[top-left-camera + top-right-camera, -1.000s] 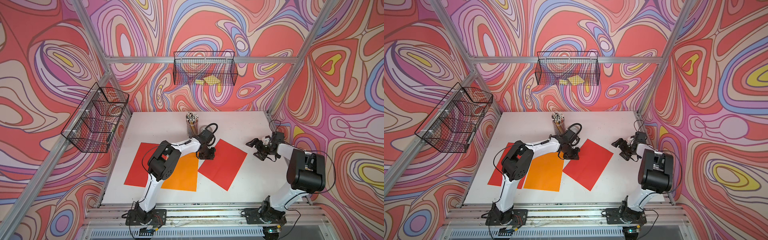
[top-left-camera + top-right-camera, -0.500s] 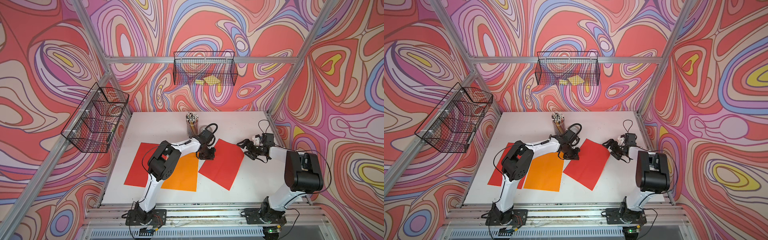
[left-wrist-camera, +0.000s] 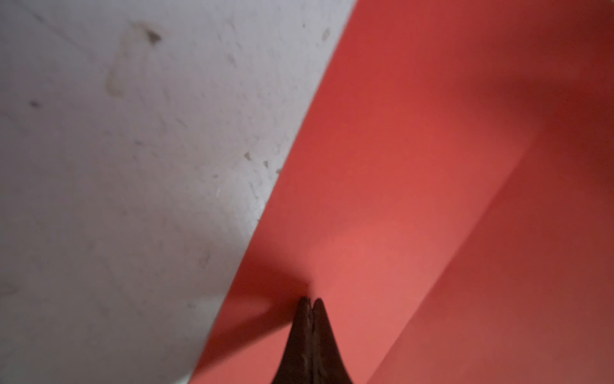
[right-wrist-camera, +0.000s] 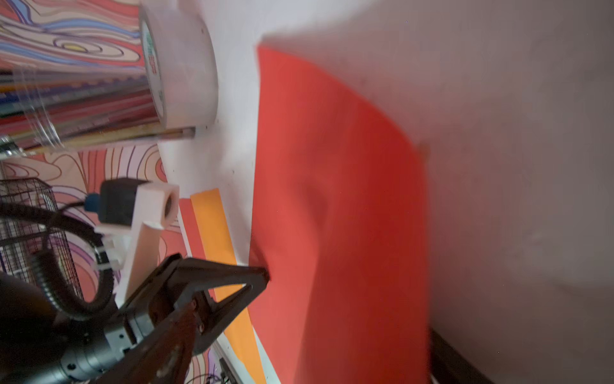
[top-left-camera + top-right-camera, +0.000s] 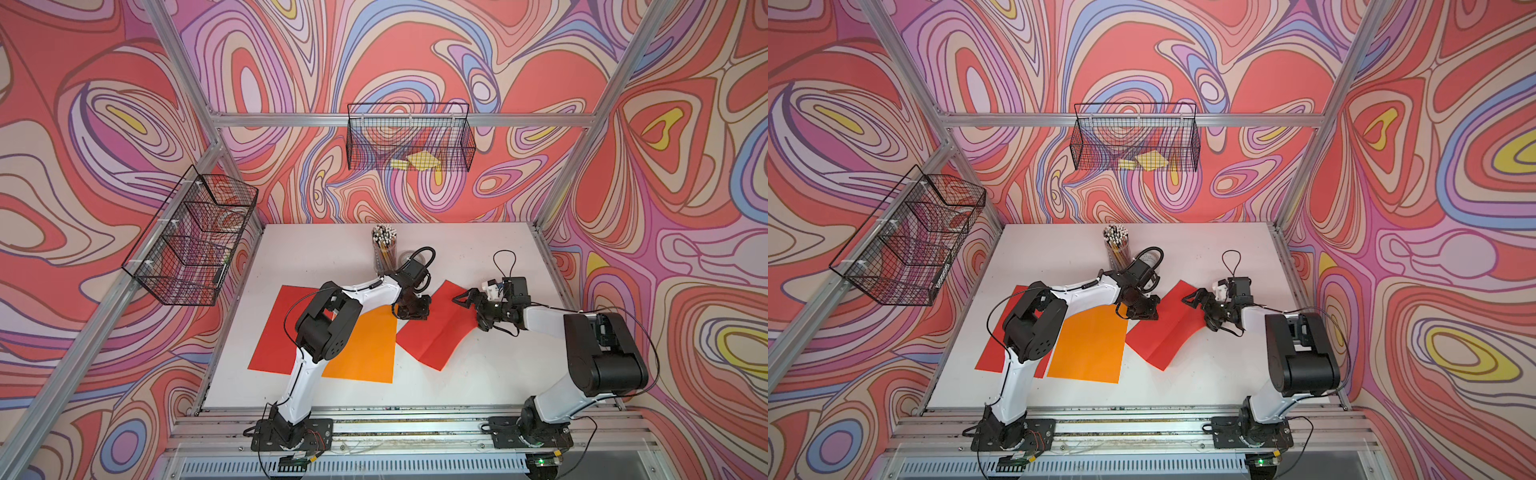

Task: Fold the rectangular paper in half along the long edge
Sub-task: Adjust the paper at the center of the board.

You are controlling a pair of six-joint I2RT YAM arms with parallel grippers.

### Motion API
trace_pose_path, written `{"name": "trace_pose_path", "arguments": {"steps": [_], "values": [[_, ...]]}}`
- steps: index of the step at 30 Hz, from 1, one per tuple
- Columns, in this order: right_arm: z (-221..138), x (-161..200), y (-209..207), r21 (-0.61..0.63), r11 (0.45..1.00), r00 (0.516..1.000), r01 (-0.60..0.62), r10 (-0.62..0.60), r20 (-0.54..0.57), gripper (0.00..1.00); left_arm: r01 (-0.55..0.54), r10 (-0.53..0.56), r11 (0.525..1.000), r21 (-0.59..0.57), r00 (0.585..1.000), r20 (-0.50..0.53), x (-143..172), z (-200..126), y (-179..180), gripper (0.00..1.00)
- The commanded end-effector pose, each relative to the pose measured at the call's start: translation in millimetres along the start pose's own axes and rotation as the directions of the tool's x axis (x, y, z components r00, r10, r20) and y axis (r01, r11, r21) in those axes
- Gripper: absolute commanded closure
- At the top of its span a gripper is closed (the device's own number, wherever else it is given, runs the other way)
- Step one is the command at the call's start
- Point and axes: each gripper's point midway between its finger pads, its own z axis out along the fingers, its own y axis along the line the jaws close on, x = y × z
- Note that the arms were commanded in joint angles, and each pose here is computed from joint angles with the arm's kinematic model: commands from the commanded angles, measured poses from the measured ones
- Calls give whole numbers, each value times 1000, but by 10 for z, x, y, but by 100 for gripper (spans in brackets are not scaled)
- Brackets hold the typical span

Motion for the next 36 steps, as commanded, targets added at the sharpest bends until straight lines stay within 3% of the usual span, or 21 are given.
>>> {"name": "trace_pose_path", "arguments": {"steps": [1, 8, 15, 22, 36], "values": [[42, 329, -401, 141, 977, 986, -157, 163, -33, 7, 70, -88, 988, -138, 987, -133, 380, 294, 460, 100], [-13, 525, -305, 121, 982, 988, -145, 151, -40, 7, 66, -84, 988, -138, 988, -133, 375, 287, 461, 100], [-30, 435, -128, 70, 990, 992, -122, 124, -25, 9, 65, -83, 989, -136, 988, -130, 370, 268, 446, 100], [-57, 317, -112, 148, 986, 996, -81, 85, -20, 23, 60, -78, 988, -144, 989, -123, 374, 214, 449, 100], [-221, 328, -228, 263, 963, 998, -58, 58, 6, 27, 52, -66, 991, -125, 992, -109, 332, 93, 355, 100]]}}
